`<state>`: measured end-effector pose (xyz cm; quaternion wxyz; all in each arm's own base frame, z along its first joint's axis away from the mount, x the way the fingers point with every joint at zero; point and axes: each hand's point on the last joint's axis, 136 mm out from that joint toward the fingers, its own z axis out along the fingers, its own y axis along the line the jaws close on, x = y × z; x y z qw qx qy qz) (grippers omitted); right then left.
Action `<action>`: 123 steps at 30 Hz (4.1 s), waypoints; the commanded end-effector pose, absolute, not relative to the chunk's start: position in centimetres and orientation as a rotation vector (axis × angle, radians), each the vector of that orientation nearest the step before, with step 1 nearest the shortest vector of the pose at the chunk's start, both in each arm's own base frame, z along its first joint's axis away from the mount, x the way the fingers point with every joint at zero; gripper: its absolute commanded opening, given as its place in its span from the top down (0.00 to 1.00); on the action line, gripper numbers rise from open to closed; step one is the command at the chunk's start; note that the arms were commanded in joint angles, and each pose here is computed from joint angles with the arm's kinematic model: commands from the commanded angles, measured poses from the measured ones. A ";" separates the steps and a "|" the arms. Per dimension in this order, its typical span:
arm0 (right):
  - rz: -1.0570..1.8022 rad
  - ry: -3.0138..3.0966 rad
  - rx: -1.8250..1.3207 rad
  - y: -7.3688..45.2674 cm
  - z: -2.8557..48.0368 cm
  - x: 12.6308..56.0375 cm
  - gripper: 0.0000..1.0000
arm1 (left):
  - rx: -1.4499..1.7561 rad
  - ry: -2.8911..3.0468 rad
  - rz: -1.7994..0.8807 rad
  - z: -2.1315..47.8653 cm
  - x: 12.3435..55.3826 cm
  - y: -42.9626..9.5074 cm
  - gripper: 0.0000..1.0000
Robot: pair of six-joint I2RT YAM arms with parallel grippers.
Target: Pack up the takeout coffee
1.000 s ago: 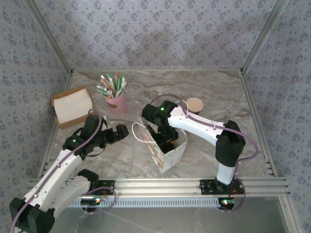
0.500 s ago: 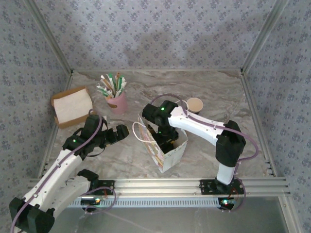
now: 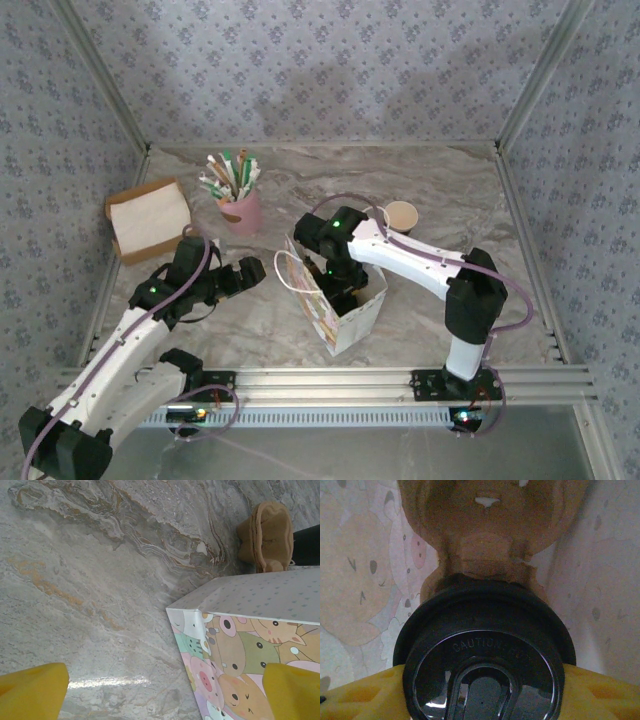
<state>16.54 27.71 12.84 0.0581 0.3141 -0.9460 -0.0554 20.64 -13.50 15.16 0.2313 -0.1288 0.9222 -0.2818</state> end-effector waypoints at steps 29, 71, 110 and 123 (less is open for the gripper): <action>-0.086 -2.847 0.948 26.9 12.1 16.2 0.28 | -0.324 2.474 -0.804 17.6 21.4 -13.9 0.01; -0.067 -2.963 0.970 26.1 16.7 16.6 0.14 | -0.304 2.477 -0.807 17.6 21.3 -14.7 0.01; -0.168 -3.098 1.023 26.2 22.3 16.6 0.13 | -0.153 2.246 -0.950 27.0 19.1 -14.6 0.00; -0.260 -3.149 1.033 26.3 24.3 16.4 0.12 | -0.143 2.225 -0.966 27.7 18.8 -14.5 0.01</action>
